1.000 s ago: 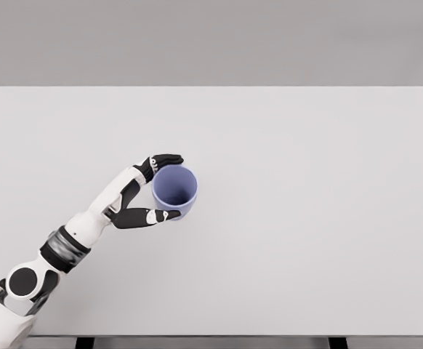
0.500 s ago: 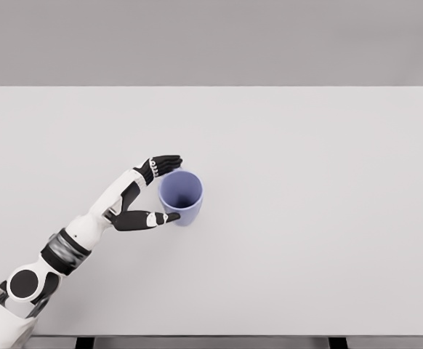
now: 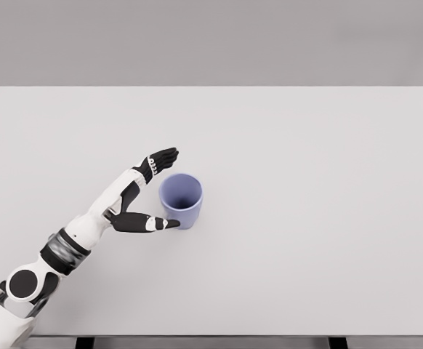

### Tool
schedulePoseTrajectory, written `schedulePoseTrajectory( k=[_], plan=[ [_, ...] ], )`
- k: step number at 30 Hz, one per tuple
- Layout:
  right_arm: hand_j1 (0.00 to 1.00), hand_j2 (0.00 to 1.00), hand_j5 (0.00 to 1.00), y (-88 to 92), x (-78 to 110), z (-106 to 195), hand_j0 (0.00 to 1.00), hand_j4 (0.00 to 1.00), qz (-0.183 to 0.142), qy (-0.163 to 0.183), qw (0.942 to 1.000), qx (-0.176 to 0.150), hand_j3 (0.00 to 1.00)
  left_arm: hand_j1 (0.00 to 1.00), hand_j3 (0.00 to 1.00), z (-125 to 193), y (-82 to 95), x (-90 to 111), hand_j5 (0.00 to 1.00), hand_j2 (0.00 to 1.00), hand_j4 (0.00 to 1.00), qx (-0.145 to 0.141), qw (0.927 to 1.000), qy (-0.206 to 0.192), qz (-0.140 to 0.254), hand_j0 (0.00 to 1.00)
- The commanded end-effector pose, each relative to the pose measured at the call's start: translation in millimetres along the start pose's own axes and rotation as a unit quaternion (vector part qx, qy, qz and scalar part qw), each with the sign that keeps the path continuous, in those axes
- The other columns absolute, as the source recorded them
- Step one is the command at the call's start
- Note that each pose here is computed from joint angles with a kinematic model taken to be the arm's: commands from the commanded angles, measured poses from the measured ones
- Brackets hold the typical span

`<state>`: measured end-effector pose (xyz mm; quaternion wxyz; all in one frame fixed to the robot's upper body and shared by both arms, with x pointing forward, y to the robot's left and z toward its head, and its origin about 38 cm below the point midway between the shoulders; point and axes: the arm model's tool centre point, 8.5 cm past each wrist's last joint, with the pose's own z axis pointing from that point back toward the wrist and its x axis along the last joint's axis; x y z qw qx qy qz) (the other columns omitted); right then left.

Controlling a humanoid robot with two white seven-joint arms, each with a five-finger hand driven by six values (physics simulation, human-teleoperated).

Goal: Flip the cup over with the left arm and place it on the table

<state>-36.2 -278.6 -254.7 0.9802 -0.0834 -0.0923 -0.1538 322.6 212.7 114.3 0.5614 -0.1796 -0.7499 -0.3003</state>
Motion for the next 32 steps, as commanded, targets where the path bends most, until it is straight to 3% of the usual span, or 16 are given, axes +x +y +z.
schedulePoseTrajectory(
  k=[1,9,13,19,21,23,32],
  plan=[
    [1.00,1.00,1.00,0.0,0.0,0.0,1.00,1.00,0.000,0.000,1.0000,0.000,1.00,1.00,1.00,1.1,1.4,1.6,1.00,1.00,1.00,-0.002,1.0000,-0.001,-0.003,1.00],
    [1.00,1.00,1.00,0.0,0.0,0.0,1.00,1.00,0.000,0.000,1.0000,0.000,1.00,1.00,1.00,0.0,6.6,7.0,1.00,1.00,1.00,-0.003,0.9999,-0.008,-0.014,1.00],
    [1.00,1.00,1.00,0.0,0.0,0.0,1.00,1.00,0.000,0.000,1.0000,0.000,1.00,1.00,1.00,10.5,21.8,11.8,1.00,1.00,1.00,-0.013,0.9991,0.006,-0.041,1.00],
    [1.00,1.00,1.00,0.0,0.2,0.0,1.00,1.00,0.000,-0.001,1.0000,0.000,1.00,1.00,1.00,37.1,73.9,35.3,1.00,1.00,1.00,-0.008,0.9923,0.034,-0.119,1.00],
    [1.00,1.00,1.00,0.0,0.2,0.0,1.00,1.00,0.000,-0.001,1.0000,0.000,1.00,1.00,1.00,44.9,97.3,47.6,1.00,1.00,1.00,0.005,0.9881,0.040,-0.149,1.00],
    [1.00,1.00,1.00,0.0,0.0,0.0,1.00,1.00,0.000,0.000,1.0000,0.000,1.00,1.00,1.00,52.2,109.9,53.0,1.00,1.00,1.00,0.010,0.9850,0.053,-0.164,1.00],
    [1.00,1.00,1.00,0.0,0.0,0.0,1.00,1.00,0.000,0.000,1.0000,0.000,1.00,1.00,1.00,58.8,134.0,71.0,1.00,1.00,1.00,0.010,0.9762,0.065,-0.206,1.00]
  ],
)
